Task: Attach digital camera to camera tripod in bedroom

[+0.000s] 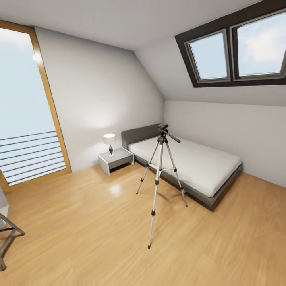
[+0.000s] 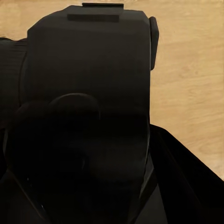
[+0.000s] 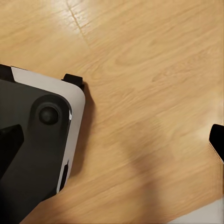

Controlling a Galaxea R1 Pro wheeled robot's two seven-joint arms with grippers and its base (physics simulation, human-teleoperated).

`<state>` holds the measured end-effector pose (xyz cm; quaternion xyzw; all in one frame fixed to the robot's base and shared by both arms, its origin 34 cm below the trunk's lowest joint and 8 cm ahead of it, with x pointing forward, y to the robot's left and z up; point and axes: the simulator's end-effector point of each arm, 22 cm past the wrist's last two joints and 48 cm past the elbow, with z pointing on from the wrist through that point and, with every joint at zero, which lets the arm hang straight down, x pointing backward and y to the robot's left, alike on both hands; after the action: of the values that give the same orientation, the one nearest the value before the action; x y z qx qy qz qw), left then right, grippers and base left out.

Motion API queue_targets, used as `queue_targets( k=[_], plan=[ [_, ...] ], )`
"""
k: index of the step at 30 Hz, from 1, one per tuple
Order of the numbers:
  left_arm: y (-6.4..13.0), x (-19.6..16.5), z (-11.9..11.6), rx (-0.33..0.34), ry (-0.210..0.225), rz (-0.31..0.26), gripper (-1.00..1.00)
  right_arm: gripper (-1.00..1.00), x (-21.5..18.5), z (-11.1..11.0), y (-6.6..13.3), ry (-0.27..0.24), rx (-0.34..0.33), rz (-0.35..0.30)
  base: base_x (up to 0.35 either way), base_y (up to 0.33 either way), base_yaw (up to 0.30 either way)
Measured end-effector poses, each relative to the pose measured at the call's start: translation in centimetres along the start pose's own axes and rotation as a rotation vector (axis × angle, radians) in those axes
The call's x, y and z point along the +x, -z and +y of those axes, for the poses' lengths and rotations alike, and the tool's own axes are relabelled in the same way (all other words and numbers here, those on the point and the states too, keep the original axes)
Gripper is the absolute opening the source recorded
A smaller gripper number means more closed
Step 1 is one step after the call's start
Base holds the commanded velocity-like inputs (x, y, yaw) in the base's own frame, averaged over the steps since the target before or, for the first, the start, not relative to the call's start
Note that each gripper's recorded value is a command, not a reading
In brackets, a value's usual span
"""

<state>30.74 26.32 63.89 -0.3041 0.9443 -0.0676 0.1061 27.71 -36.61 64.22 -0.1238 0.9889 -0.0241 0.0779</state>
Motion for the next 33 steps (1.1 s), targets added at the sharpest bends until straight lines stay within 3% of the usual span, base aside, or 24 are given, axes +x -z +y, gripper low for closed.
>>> queue_targets(
  k=[22, 33],
  plan=[
    [0.00, 0.00, 0.00, 0.000, 0.000, 0.000, -1.00, 1.00, 0.00, -0.11, 0.01, 0.005, 0.002, 0.000, 0.001, 0.000, 0.300],
    [0.02, 0.07, 0.04, -0.001, 0.000, 0.002, -1.00, 1.00, 0.00, -0.13, 0.03, 0.008, 0.003, 0.000, 0.211, 0.000, 0.300]
  ],
)
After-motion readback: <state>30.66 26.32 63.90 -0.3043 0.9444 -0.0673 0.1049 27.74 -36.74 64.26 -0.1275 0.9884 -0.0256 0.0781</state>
